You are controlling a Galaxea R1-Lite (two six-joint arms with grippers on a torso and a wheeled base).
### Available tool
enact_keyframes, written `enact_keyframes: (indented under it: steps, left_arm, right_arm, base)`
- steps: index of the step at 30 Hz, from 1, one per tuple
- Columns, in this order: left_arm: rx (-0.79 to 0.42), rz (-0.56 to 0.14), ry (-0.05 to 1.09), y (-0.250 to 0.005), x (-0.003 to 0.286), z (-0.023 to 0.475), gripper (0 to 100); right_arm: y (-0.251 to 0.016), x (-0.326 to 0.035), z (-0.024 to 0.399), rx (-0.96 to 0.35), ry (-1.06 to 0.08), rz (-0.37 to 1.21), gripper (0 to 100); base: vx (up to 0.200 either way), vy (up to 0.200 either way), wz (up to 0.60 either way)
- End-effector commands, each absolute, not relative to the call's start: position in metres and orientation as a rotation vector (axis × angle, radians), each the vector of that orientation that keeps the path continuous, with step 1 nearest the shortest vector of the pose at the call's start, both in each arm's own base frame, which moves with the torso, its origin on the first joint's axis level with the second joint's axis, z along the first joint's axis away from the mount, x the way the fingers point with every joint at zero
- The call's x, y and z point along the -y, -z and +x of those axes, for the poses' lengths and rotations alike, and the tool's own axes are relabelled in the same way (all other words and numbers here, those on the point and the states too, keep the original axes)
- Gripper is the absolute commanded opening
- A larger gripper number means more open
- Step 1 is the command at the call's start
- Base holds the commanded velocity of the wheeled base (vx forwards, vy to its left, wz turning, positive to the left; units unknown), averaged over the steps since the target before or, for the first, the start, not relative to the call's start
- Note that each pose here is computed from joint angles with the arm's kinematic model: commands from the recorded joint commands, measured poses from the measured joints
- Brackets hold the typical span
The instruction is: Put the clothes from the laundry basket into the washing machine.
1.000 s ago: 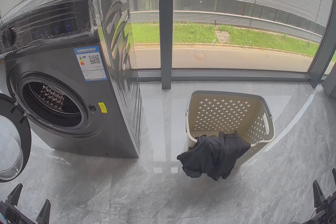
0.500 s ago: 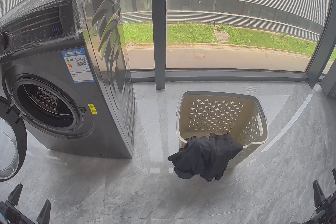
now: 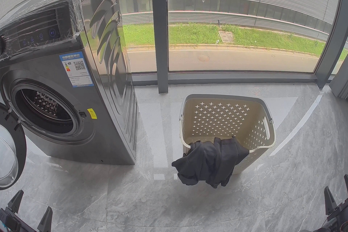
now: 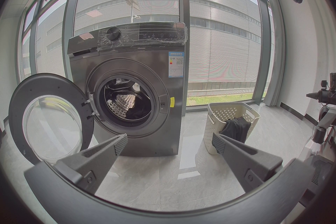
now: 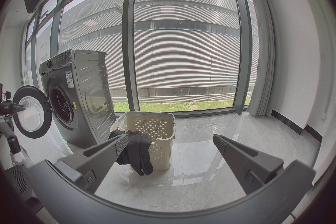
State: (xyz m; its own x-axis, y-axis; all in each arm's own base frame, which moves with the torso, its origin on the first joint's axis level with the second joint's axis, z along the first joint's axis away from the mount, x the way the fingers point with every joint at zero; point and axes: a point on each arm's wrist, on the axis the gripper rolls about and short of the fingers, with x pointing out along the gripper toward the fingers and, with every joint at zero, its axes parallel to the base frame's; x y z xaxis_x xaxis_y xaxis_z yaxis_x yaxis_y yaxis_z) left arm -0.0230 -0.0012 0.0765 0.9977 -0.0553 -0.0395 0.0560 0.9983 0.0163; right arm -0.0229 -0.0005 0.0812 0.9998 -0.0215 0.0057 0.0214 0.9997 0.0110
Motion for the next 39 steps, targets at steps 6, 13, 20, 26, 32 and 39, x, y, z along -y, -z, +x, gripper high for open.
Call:
enact_keyframes:
  steps: [6,13,20,26,32,39]
  left_arm:
    - [-0.041,0.017,0.056,-0.0717,0.0012,-0.0229,100]
    - [-0.041,0.019,0.056,-0.0717,0.0012,-0.0229,100]
    - [-0.041,0.017,0.056,-0.0717,0.0012,-0.0229,100]
    - [-0.041,0.017,0.056,-0.0717,0.0012,-0.0229,100]
    - [-0.041,0.017,0.056,-0.0717,0.0012,-0.0229,100]
    - [-0.041,0.019,0.057,-0.0717,0.0013,-0.0229,100]
  right_arm:
    - [-0.076,0.0005,-0.0228,0.005,0.021,0.011,100]
    - [-0.076,0.0005,-0.0228,0.005,0.021,0.011,100]
    - [-0.076,0.0005,-0.0228,0.005,0.021,0.011,100]
    - [-0.076,0.0005,-0.0228,0.005,0.021,0.011,100]
    - [-0.076,0.0005,-0.0228,0.005,0.021,0.011,100]
    - [-0.0758,0.0003,-0.0228,0.003,0.021,0.006,100]
  base:
    - [0.0,-0.133,0.0]
    - [0.0,0.0,0.0]
    - [0.0,0.0,0.0]
    - [0.2,0.0,0.0]
    - [0.1,0.0,0.0]
    - [0.0,0.0,0.0]
